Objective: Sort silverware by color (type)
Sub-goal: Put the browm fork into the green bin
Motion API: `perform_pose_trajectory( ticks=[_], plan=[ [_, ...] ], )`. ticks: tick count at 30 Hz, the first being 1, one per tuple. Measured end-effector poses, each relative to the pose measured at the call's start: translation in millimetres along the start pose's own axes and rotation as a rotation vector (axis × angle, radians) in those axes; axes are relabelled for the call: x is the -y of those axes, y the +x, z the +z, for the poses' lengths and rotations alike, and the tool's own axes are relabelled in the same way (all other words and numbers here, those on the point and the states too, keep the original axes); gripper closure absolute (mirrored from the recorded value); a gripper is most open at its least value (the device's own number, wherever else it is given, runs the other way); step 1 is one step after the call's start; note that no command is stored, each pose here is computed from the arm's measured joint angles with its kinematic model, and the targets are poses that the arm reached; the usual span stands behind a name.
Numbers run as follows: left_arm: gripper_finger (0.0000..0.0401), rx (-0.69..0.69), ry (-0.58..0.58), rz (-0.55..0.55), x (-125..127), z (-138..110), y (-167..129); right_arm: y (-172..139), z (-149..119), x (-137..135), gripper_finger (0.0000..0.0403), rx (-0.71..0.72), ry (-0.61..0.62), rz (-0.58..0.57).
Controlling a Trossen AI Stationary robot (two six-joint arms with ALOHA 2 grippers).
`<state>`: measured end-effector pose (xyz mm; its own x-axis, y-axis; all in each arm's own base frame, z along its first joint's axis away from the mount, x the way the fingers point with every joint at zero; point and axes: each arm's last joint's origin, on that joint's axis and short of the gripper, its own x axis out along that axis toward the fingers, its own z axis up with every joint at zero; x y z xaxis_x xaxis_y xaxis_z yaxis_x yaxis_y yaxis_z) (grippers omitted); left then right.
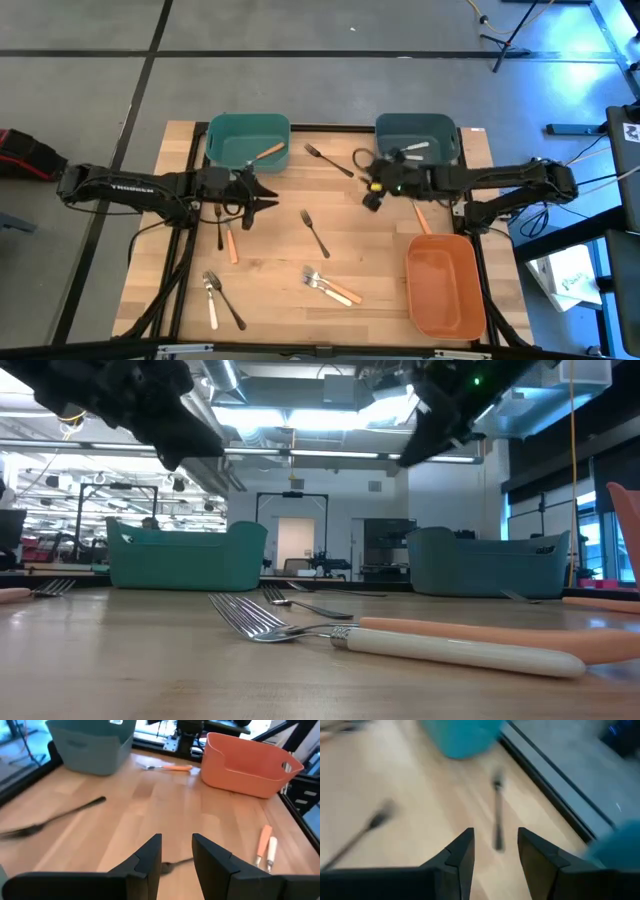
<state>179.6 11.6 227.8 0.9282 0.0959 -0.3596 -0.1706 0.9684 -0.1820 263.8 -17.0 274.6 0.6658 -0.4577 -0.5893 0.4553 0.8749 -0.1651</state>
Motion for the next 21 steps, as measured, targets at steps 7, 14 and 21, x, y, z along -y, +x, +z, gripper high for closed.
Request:
perform_pose_trajectory(
  ticks=[7, 14, 21],
  plan=[
    [0.0298, -0.199, -0.174, 0.014, 17.9, -23.1, -4.4, 17.1, -1.1, -45.6, 0.0265, 0.082, -0.182, 0.095],
    [0.0298, -0.473, -0.241, 0.124, 33.0, -16.4, -27.2, 45.5, -7.6, -69.6, 0.0265, 0.104, -0.202, 0.135],
    [0.0298, -0.640, -0.410, 0.174, 46.8, -14.0, -50.0, 80.5, -13.3, -88.9, 0.0265, 0.181, -0.121, 0.126]
  ],
)
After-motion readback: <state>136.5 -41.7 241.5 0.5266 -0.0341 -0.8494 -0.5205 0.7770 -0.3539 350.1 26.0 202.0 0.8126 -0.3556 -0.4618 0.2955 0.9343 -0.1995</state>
